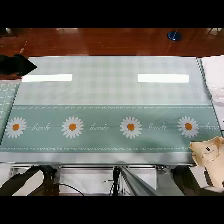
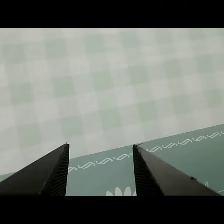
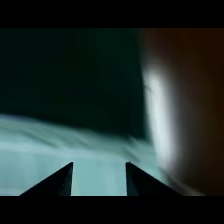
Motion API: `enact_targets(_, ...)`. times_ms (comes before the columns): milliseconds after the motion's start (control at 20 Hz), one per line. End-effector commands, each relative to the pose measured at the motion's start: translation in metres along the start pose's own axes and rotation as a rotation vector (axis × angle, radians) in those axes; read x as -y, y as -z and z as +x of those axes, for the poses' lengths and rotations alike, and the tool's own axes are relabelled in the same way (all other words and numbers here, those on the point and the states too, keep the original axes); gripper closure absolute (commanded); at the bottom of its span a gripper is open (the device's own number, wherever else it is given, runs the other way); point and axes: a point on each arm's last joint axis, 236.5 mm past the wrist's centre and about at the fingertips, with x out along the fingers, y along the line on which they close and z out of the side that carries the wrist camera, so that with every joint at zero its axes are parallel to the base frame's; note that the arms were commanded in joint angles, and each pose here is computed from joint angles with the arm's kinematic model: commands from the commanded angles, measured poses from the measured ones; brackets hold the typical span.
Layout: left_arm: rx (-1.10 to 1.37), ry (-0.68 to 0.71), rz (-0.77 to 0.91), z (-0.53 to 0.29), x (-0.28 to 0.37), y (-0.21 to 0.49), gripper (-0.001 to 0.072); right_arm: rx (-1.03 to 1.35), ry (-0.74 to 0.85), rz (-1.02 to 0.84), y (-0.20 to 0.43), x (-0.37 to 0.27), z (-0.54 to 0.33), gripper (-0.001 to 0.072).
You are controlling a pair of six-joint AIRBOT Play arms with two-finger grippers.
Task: Fold the shirts.
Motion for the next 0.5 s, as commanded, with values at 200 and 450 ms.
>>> enact_targets(200, -0.015, -0.010, 0.015, 0.034, -0.019, -0.003, 0.0227, 0.221, -1.126, -0.696, 0.048, -0.483, -0.210, 0.0316)
enact_targets(450, -0.223, -0.089, -0.013, 0.085, -0.027, 0.037, 0.0244, -0.346, -0.996, -1.315, 0.318, -0.473, -0.229, 0.0316)
